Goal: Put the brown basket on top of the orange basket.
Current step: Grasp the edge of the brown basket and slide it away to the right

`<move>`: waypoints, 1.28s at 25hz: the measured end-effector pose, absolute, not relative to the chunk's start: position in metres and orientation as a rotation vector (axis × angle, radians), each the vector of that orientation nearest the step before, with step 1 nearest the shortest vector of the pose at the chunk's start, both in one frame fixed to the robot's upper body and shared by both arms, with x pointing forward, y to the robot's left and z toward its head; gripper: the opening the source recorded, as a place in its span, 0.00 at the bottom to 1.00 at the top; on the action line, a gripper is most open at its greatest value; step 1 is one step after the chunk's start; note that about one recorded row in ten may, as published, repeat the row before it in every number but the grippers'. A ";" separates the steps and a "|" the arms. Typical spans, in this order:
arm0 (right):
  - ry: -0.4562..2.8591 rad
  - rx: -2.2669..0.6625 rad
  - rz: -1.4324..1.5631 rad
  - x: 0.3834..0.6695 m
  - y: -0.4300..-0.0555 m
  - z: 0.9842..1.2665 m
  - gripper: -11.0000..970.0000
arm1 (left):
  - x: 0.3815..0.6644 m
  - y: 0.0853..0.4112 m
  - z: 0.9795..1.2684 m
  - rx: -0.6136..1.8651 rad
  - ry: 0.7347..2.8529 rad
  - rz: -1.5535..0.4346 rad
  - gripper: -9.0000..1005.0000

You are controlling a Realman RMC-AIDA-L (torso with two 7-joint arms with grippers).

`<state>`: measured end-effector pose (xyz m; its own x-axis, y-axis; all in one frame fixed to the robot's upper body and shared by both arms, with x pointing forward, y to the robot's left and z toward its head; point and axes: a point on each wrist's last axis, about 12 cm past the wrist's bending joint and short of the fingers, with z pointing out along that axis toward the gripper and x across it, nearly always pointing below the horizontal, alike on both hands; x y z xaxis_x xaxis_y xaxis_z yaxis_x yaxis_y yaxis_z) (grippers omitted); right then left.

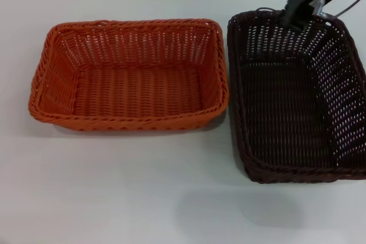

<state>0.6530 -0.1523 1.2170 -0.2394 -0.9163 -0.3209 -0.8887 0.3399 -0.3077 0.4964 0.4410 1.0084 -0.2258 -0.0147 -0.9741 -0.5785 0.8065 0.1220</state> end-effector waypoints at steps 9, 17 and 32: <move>2.277 -1.576 -0.004 0.634 -0.134 1.206 0.03 | 0.490 0.438 1.003 -0.474 1.751 0.557 0.82; 2.266 -1.613 0.248 0.593 -0.104 1.221 0.20 | 0.486 0.437 1.000 -0.481 1.758 0.558 0.82; 2.311 -1.628 0.476 0.555 -0.092 1.246 0.48 | 0.484 0.440 1.000 -0.484 1.761 0.565 0.82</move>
